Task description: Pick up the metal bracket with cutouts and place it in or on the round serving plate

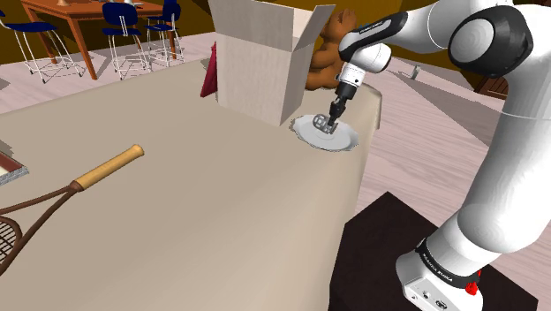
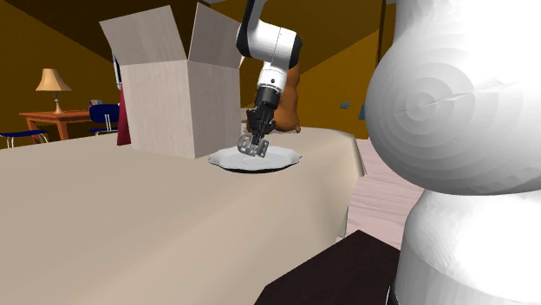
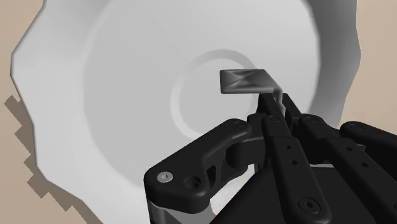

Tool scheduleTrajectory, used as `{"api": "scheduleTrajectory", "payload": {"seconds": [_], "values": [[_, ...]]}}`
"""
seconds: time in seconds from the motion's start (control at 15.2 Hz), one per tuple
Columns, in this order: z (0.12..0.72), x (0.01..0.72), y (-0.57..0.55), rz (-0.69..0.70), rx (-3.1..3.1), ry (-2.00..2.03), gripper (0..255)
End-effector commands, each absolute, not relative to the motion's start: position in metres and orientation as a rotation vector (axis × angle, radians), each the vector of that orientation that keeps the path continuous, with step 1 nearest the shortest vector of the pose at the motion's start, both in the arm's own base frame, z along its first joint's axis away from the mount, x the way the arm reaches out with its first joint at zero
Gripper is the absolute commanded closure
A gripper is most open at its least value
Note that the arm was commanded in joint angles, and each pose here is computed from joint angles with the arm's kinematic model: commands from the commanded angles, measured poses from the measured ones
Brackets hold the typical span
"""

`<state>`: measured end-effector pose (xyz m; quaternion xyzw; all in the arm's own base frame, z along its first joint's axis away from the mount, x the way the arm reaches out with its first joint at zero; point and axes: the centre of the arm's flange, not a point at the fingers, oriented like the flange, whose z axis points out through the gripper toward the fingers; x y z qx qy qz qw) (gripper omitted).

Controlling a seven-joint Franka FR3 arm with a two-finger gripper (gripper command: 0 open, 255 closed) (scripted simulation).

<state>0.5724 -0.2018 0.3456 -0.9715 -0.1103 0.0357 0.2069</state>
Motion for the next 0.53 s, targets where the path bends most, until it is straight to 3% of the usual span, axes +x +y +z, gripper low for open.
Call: {"api": "scheduleTrajectory", "payload": {"seconds": [0.0,0.46], "values": [[0.346,0.572,-0.202,0.099,-2.706,-0.307,0],[0.370,0.575,-0.212,0.099,-2.706,-0.307,0]]}}
